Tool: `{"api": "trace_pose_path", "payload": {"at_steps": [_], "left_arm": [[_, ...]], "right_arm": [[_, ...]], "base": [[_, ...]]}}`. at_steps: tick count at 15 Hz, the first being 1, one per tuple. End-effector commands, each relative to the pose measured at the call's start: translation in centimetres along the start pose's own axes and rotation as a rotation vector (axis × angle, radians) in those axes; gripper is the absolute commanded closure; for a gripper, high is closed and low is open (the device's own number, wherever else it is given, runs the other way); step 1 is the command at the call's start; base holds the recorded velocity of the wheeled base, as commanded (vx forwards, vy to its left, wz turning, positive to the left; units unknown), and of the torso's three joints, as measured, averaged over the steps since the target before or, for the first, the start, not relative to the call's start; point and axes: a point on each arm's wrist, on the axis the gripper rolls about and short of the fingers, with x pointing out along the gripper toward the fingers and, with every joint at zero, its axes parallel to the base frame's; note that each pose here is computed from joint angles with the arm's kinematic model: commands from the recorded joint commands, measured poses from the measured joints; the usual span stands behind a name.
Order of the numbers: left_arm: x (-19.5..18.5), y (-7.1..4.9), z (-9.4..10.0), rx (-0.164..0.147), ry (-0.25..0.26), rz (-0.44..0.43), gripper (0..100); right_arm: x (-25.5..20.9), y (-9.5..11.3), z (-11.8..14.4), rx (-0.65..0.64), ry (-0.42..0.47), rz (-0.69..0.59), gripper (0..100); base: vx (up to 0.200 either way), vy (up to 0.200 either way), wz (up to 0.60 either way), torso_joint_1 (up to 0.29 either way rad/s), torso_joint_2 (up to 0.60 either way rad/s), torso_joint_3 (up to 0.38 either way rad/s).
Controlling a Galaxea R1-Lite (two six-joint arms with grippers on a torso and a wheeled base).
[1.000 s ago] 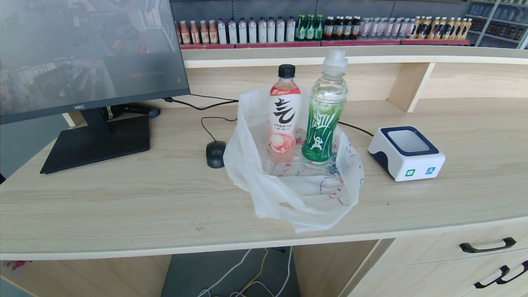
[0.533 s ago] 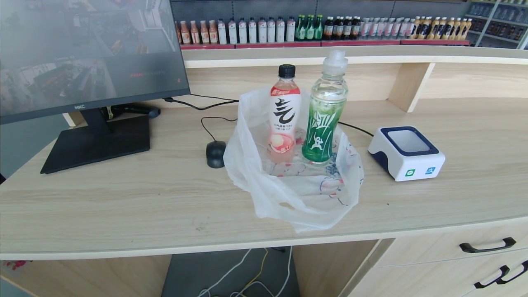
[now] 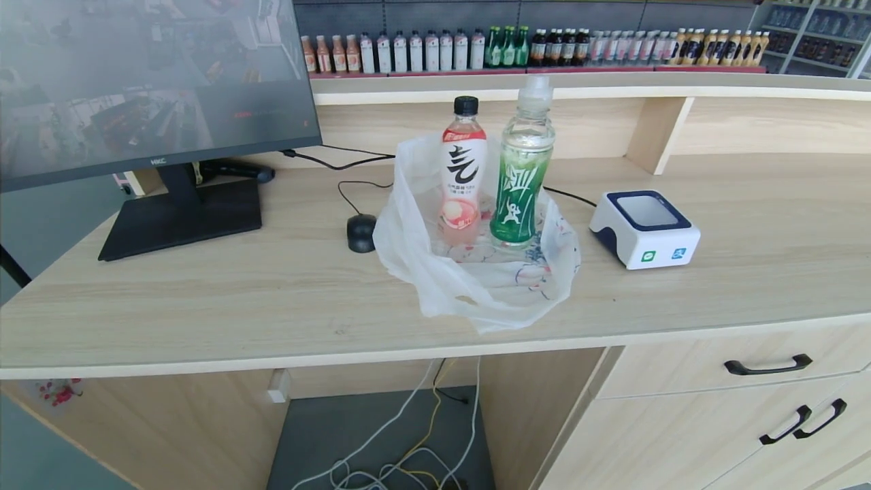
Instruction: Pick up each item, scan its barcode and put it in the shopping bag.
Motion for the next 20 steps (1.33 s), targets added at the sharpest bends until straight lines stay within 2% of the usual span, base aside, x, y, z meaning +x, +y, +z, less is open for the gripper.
{"api": "trace_pose_path", "payload": {"at_steps": [1, 4, 20], "left_arm": [[0.0, 0.0, 0.0, 0.002, -0.001, -0.001, 0], [0.0, 0.0, 0.0, -0.003, -0.001, 0.001, 0], [0.0, 0.0, 0.0, -0.006, -0.001, 0.001, 0]], "right_arm": [[0.01, 0.0, 0.04, 0.0, 0.001, 0.0, 0], [0.02, 0.0, -0.01, 0.001, 0.003, 0.0, 0], [0.02, 0.0, -0.01, 0.006, 0.003, 0.0, 0]], "base": [[0.0, 0.0, 0.0, 0.0, 0.0, 0.0], [0.0, 0.0, 0.0, 0.0, 0.0, 0.0], [0.0, -0.2, 0.0, 0.004, 0.0, 0.003]]}}
